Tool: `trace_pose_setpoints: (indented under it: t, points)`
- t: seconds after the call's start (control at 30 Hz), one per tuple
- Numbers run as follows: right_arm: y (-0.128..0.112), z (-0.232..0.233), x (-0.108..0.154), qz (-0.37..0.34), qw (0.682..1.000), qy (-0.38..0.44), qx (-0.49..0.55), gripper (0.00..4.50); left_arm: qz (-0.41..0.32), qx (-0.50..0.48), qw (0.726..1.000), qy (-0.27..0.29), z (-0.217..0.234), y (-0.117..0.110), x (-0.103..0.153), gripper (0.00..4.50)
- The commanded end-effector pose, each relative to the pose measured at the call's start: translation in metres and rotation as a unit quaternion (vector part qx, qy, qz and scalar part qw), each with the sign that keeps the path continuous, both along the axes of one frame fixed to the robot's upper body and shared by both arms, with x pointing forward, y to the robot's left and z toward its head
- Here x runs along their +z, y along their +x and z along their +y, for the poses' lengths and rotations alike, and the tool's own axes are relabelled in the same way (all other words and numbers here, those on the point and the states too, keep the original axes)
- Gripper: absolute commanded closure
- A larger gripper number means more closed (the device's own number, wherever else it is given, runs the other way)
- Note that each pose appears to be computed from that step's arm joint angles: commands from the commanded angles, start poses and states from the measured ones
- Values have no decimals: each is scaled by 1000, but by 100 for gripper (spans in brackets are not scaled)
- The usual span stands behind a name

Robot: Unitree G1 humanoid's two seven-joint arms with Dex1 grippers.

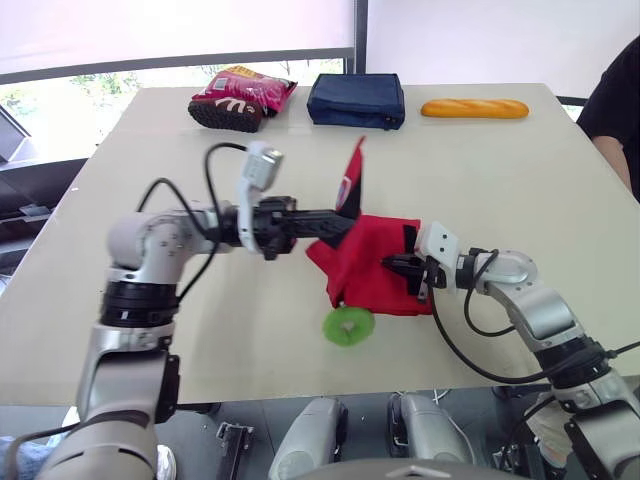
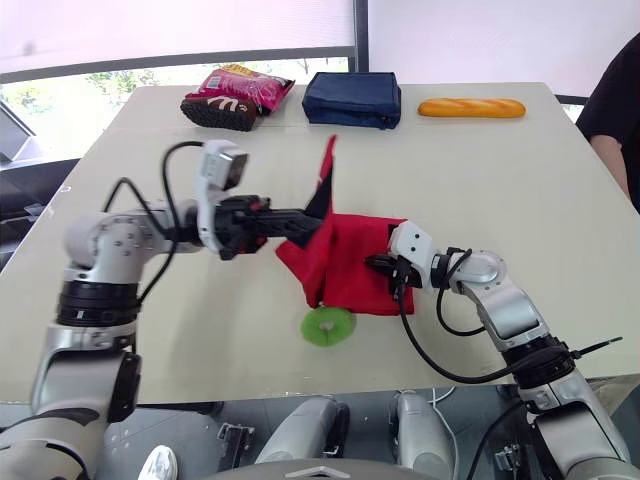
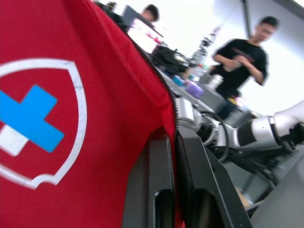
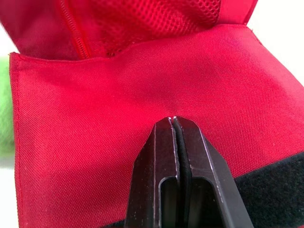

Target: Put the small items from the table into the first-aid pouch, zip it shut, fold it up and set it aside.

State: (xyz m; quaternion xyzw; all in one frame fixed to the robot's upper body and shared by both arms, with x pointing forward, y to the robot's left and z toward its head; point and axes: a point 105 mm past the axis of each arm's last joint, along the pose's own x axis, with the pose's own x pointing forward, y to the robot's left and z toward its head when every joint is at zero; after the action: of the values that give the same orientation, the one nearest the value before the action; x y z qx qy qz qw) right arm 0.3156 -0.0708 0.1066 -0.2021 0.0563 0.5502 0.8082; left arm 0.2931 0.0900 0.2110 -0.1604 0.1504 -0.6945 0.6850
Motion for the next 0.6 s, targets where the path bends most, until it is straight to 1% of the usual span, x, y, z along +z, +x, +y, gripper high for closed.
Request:
trace_pose_setpoints:
  t: [0.03, 0.17, 0.27, 0.37, 0.5, 0.6]
  points:
    - [-5, -2, -24, 39, 999, -24, -11, 440, -7, 3, 1000, 4, -22, 10, -8, 450]
    - [-3, -2, -21, 34, 999, -11, -25, 440, 7, 7, 1000, 6, -34, 13, -26, 450]
    - [-6, -1, -6, 10, 1000, 15, -23, 440, 19, 15, 1000, 15, -38, 17, -41, 450]
    - [-18, -3, 10, -10, 999, 33, -10, 440, 23, 21, 999, 20, -38, 21, -49, 450]
    - [-36, -11, 42, -18, 997, 74, -16, 440, 32, 32, 999, 12, -40, 29, -55, 450]
    - [-50, -31, 54, -20, 997, 65, -26, 440, 34, 26, 999, 18, -44, 27, -61, 450]
